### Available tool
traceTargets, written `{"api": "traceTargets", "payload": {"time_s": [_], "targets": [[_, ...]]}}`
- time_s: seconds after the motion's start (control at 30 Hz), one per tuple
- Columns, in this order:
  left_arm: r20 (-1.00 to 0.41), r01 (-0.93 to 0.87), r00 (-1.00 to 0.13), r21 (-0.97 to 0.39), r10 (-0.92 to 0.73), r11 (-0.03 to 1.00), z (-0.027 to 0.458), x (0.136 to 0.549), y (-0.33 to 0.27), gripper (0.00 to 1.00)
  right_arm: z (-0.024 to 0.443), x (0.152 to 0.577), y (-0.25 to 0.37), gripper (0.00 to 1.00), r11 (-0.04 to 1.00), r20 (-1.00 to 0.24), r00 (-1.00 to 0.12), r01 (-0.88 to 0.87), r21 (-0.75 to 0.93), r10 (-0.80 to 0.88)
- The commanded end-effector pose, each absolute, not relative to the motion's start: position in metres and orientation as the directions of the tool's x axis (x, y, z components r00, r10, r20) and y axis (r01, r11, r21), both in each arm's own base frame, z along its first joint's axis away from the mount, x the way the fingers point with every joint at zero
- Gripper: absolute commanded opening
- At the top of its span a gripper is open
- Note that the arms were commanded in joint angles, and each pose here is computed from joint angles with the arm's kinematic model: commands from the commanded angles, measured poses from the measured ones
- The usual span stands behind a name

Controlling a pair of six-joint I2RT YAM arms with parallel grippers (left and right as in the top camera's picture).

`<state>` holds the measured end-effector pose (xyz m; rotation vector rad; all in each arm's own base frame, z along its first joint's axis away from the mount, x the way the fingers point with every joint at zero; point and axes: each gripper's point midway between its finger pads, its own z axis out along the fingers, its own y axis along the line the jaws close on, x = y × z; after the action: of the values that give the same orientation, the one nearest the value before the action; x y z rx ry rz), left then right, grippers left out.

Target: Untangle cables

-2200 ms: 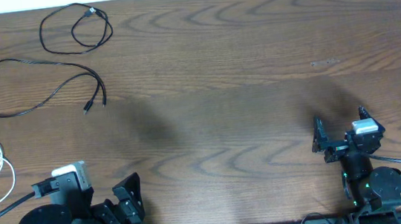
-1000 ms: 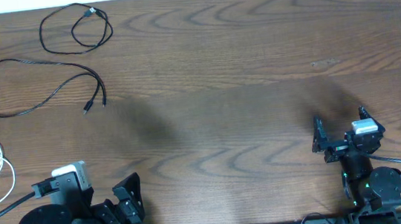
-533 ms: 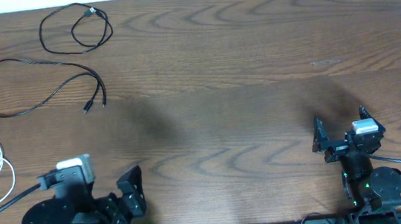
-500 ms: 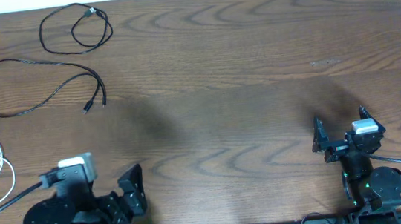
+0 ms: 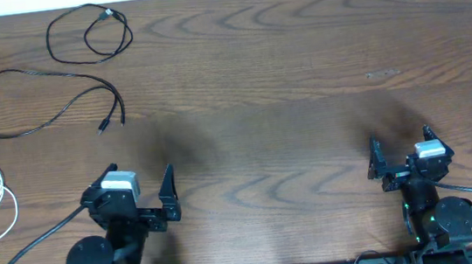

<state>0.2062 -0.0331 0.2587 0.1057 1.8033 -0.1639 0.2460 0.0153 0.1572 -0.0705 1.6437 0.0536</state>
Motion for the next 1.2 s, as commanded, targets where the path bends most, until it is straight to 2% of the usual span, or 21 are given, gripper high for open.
{"api": "traceTargets", "payload": {"time_s": [0.0, 0.3, 0.63, 0.83, 1.17], "targets": [[-0.980, 0.157, -0.198, -0.037, -0.006, 0.987, 0.239, 0.214, -0.031, 0.97, 0.157, 0.246, 0.013, 0.99, 0.998, -0.997, -0.072, -0.066, -0.020, -0.025], [-0.997, 0.186, -0.071, -0.032, -0.019, 0.982, 0.222, 0.231, -0.032, 0.98, 0.157, 0.246, 0.013, 0.99, 0.998, -0.997, -0.072, -0.066, -0.020, -0.025], [-0.998, 0.127, -0.051, -0.028, -0.022, 0.992, 0.204, 0.233, -0.020, 0.98, 0.157, 0.246, 0.013, 0.99, 0.998, -0.997, -0.072, -0.066, -0.020, -0.025], [-0.995, 0.090, -0.033, -0.101, -0.098, 0.991, 0.192, 0.239, -0.013, 0.98, 0.157, 0.246, 0.013, 0.99, 0.998, -0.997, -0.073, -0.066, -0.020, -0.025], [-0.992, 0.044, 0.013, -0.124, -0.125, 0.991, 0.179, 0.247, -0.004, 0.98, 0.157, 0.246, 0.013, 0.99, 0.998, -0.997, -0.072, -0.066, -0.020, -0.025]]}}
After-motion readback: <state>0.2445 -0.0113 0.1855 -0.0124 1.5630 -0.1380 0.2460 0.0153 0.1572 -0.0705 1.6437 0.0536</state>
